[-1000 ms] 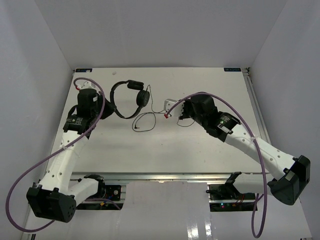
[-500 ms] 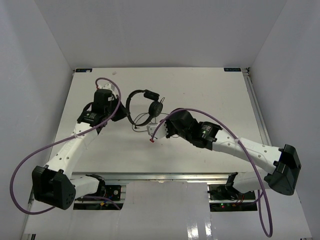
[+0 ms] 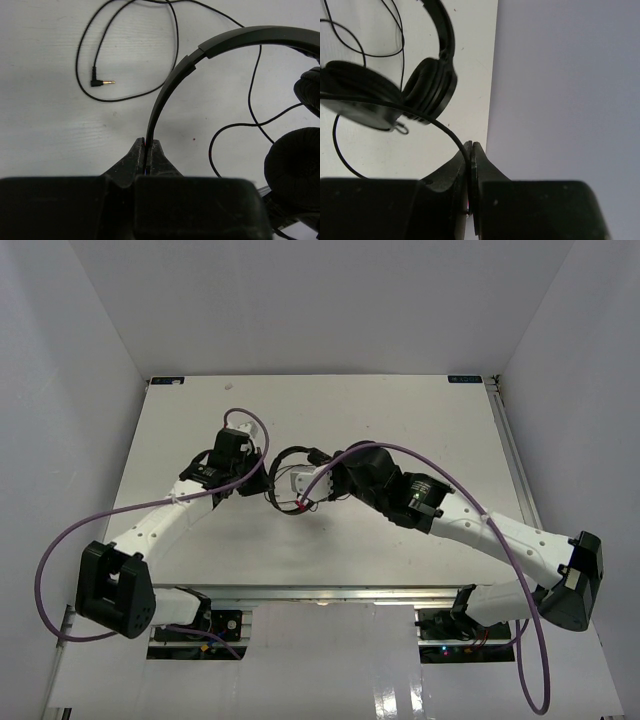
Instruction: Wrap the headphones
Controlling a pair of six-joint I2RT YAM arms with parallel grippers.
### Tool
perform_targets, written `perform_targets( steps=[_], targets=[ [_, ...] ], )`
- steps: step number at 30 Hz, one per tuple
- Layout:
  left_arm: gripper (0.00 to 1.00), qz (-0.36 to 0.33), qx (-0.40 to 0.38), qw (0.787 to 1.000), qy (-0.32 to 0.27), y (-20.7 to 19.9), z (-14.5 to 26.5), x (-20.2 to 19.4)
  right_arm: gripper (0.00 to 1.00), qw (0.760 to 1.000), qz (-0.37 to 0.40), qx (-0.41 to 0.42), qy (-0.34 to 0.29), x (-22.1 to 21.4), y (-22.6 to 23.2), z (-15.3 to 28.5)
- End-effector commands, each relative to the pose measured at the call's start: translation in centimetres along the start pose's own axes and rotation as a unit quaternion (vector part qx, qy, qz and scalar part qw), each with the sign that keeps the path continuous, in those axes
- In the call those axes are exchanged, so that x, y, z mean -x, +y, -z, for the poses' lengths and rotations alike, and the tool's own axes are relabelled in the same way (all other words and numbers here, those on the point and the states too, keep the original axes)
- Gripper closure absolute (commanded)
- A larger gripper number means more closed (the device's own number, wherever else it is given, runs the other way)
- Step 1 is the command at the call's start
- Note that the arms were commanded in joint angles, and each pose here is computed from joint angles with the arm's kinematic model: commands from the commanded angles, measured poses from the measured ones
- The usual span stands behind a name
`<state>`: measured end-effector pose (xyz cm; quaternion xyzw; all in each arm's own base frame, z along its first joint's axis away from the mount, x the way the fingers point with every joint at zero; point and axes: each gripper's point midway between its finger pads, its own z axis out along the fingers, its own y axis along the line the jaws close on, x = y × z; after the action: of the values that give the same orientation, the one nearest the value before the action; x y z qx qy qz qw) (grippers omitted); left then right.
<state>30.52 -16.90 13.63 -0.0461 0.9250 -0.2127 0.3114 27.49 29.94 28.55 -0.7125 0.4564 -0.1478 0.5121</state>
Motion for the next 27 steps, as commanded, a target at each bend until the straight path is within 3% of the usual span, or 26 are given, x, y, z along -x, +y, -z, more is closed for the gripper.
perform_targets(
  steps=[1, 11, 20, 27],
  targets=[
    [1.0, -0.051, -0.061, 0.997, 0.008, -3.2, 0.3, -1.0, 0.92, 0.999, -0.037, -0.03, -0.013, 0.1, -3.2, 0.2],
    [1.0, -0.084, -0.106, 0.991, 0.016, -3.6, 2.4, -4.1, 0.92, 0.995, -0.099, -0.03, 0.011, -4.2, -3.5, -0.9],
    [1.0, -0.1, -0.159, 0.981, 0.047, -4.2, 3.8, -7.4, 0.92, 0.973, -0.203, 0.08, -0.079, -2.0, -0.7, -2.4],
    [1.0, -0.094, -0.153, 0.982, 0.064, -3.8, 3.0, -8.7, 0.92, 0.961, -0.23, 0.094, -0.12, 0.0, -2.1, -1.4]
  ],
)
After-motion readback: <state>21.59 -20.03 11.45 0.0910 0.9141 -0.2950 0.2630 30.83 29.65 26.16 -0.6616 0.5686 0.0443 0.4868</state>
